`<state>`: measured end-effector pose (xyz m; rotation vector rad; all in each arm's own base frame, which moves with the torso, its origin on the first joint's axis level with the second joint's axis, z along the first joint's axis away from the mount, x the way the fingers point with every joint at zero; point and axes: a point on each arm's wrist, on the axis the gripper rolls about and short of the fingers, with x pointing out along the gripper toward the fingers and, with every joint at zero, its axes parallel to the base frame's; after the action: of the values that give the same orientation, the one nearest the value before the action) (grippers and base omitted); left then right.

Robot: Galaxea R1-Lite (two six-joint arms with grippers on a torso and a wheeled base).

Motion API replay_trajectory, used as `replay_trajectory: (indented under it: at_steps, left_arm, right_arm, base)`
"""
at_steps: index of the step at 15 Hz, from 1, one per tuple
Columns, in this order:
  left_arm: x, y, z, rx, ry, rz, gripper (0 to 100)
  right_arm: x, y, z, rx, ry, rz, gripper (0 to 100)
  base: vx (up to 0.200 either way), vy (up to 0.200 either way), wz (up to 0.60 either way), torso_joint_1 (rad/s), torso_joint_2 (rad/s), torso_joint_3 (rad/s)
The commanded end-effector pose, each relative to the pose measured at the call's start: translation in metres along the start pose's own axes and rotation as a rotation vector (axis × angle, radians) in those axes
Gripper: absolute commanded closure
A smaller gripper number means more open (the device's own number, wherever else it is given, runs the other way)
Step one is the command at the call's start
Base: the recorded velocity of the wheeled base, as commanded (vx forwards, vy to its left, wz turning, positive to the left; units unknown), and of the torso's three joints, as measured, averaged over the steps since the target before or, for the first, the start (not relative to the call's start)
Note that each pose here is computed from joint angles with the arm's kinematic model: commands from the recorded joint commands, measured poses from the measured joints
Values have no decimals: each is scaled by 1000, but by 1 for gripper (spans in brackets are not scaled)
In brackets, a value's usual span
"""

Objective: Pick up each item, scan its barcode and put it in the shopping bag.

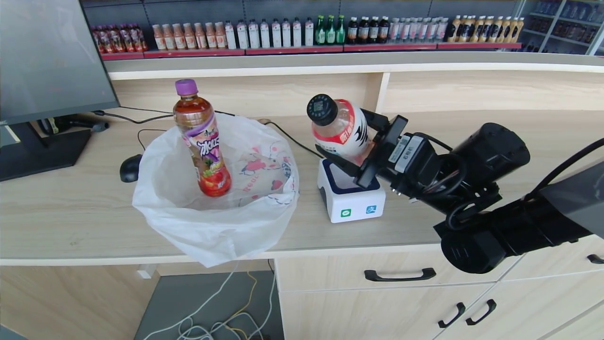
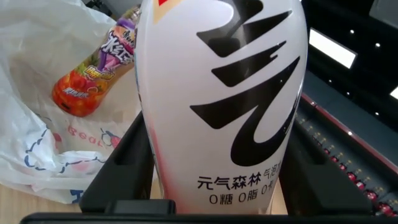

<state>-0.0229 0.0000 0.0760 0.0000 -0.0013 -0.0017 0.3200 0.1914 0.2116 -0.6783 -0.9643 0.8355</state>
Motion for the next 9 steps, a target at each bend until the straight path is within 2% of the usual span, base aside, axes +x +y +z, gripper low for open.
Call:
replay_trajectory:
  at_steps: [1, 5, 9]
  left_arm:
    - [0, 0, 0, 0, 0, 0, 0]
    - [0, 0, 0, 2, 0, 0, 0]
    - [0, 0, 0, 0, 0, 0, 0]
  right_arm:
    - [0, 0, 0, -9, -4, 5, 100]
    - [-3, 8, -6, -37, -33, 68, 100]
    - [-3, 10, -8, -46, -35, 77, 100]
  base:
    - [0, 0, 0, 0, 0, 0]
    - [0, 0, 0, 0, 0, 0]
    - [0, 0, 0, 0, 0, 0]
